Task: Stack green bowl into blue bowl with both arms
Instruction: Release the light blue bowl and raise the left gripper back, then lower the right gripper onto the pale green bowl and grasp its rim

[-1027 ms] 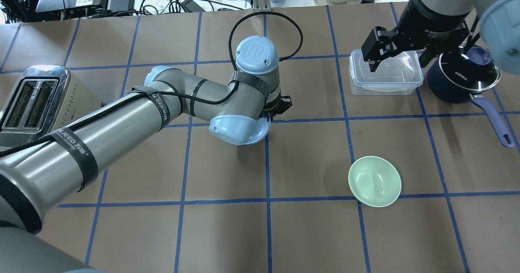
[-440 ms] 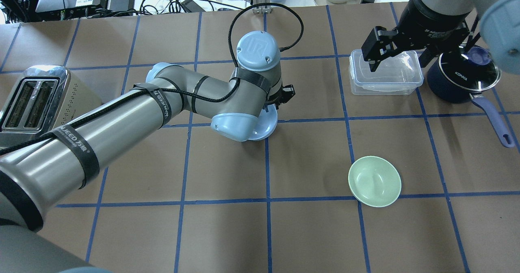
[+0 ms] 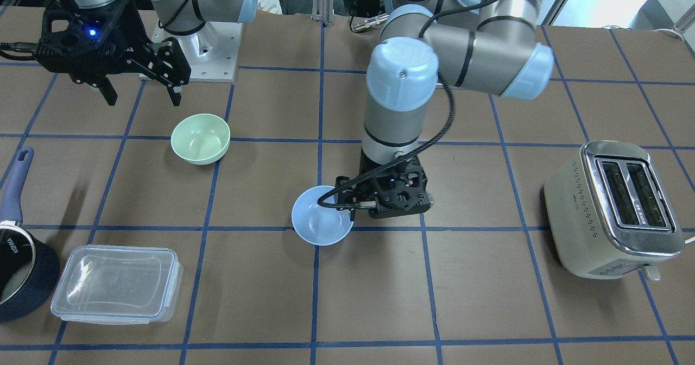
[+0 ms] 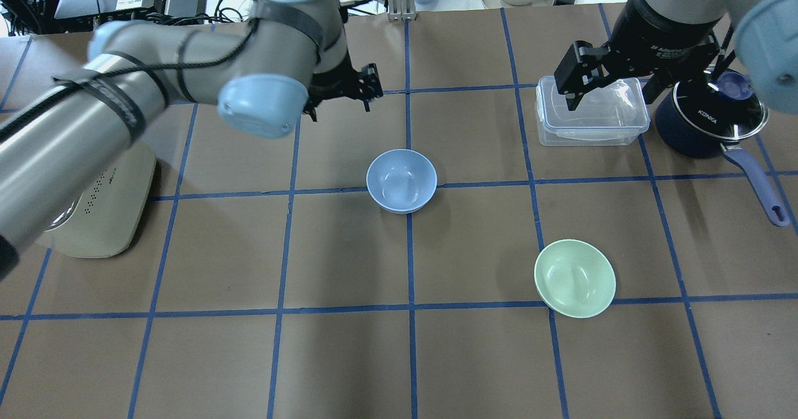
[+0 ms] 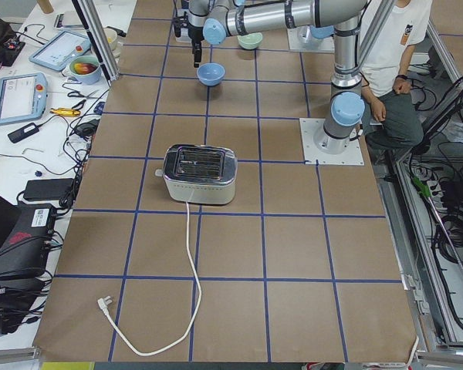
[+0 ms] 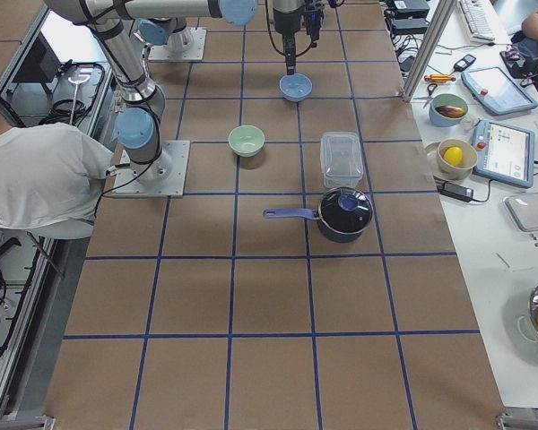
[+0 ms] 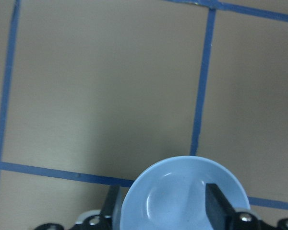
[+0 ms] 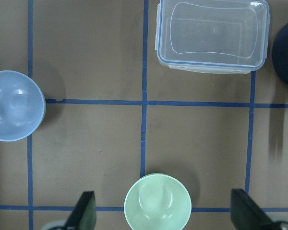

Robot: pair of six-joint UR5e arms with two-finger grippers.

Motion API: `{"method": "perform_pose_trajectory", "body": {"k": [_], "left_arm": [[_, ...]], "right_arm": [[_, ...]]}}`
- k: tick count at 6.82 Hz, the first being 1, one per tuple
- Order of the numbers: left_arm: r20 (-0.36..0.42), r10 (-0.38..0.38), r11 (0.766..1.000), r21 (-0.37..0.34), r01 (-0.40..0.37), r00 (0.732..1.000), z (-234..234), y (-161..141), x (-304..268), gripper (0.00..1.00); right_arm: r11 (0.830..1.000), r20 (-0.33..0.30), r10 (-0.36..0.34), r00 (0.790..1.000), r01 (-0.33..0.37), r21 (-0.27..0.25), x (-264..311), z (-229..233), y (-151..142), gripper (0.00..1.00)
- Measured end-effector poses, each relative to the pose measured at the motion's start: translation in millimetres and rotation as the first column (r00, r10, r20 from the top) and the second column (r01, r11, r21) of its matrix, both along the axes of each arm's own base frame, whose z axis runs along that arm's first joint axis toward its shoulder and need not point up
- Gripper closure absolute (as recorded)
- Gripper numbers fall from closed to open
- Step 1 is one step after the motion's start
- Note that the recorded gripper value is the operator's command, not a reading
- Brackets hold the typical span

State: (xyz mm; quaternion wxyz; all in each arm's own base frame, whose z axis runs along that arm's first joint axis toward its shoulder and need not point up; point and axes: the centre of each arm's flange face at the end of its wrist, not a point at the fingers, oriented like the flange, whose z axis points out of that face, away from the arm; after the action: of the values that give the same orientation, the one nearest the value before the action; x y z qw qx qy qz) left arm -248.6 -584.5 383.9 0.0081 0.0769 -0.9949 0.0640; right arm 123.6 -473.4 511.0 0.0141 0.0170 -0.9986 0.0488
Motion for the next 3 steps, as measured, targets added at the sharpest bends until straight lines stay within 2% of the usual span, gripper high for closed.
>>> {"method": "perform_pose_trajectory", "body": {"k": [1,2,3], "left_arm": [[-0.007,-0.024,0.998,0.055,0.024,1.000,44.0,-6.4,46.5,0.00],[-0.010,-0.050,0.994,0.099,0.050,0.999,77.8,0.8,84.8,0.00],[-0.009,-0.083,0.990,0.116,0.084,0.996,104.5,18.0,105.0,0.00]], "right_arm": [[1.000,-0.004,0.005,1.000,-0.005,0.009,-2.9,-3.0,-1.0,0.00],[0.999,-0.010,0.010,1.000,-0.010,0.039,-15.0,-13.0,-6.8,0.00],[0.996,-0.009,0.003,1.000,-0.003,0.089,-38.5,-33.6,-18.7,0.00]]}}
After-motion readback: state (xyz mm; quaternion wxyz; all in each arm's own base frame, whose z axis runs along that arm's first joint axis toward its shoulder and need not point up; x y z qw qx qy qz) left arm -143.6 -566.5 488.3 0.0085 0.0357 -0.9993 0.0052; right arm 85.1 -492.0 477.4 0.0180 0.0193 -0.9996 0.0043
